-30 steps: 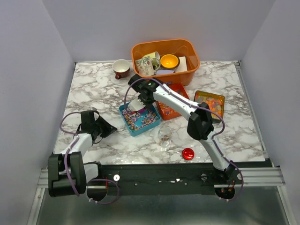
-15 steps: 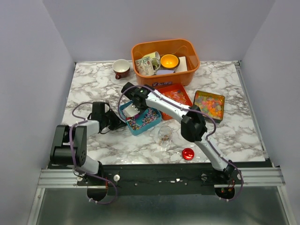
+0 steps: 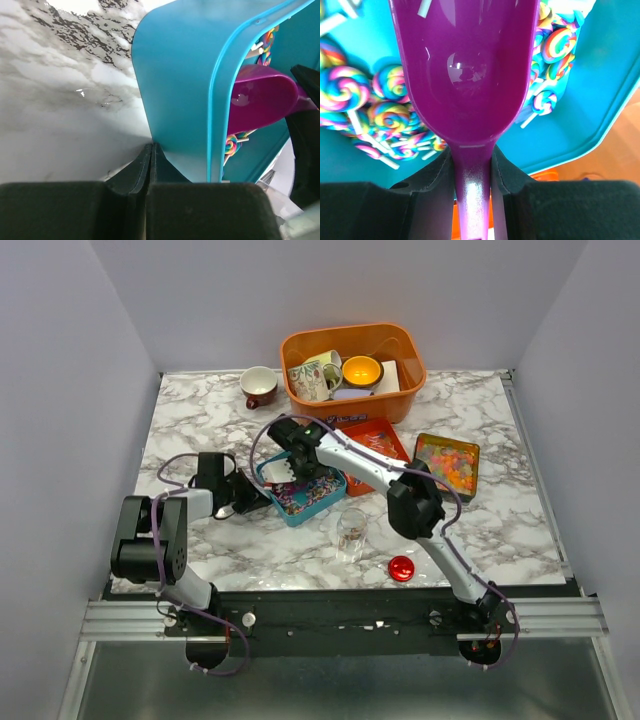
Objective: Pack the candies
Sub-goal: Scoop the fake candies from the storage box.
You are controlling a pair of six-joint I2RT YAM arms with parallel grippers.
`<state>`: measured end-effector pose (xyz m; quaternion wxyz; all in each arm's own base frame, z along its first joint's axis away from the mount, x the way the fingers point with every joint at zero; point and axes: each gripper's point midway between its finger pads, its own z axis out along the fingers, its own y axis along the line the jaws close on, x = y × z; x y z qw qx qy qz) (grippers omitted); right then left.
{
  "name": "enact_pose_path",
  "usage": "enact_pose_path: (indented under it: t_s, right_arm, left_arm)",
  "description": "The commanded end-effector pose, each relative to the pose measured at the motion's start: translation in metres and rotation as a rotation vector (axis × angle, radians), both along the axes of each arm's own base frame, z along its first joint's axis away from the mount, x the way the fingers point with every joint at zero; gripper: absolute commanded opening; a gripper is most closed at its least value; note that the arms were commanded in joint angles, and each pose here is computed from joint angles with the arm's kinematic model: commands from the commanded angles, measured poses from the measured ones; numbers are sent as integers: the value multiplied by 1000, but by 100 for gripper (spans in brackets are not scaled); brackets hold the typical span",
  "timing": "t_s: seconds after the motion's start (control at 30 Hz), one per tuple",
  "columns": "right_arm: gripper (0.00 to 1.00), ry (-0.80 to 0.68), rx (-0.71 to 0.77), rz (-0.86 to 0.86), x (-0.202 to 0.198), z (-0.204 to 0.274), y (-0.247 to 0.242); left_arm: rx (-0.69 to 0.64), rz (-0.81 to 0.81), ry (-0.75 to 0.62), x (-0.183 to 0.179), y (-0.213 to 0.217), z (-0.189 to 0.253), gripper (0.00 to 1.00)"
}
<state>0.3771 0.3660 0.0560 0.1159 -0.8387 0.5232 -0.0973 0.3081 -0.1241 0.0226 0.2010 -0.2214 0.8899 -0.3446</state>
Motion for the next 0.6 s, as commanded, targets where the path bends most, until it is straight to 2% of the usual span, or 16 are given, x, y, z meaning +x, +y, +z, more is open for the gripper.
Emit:
enact_pose_path:
  t_s: [0.0,0.17,0.3,0.57]
  right_arm:
    - [1,153,221,-19,-28,-1,38]
    - [1,190,284,-89,-23,15,24]
    - [1,196,353,-100,-24,25,10]
    - [1,185,416,-92,-27,41,-3]
  left_arm:
    - [10,-52,-30,6,-6,3,6]
    - [12,-99,-59,4,-7,16,7]
    - [12,-141,-48,-11,-3,26,10]
    - [-16,-309,-101,-35,-8,51,24]
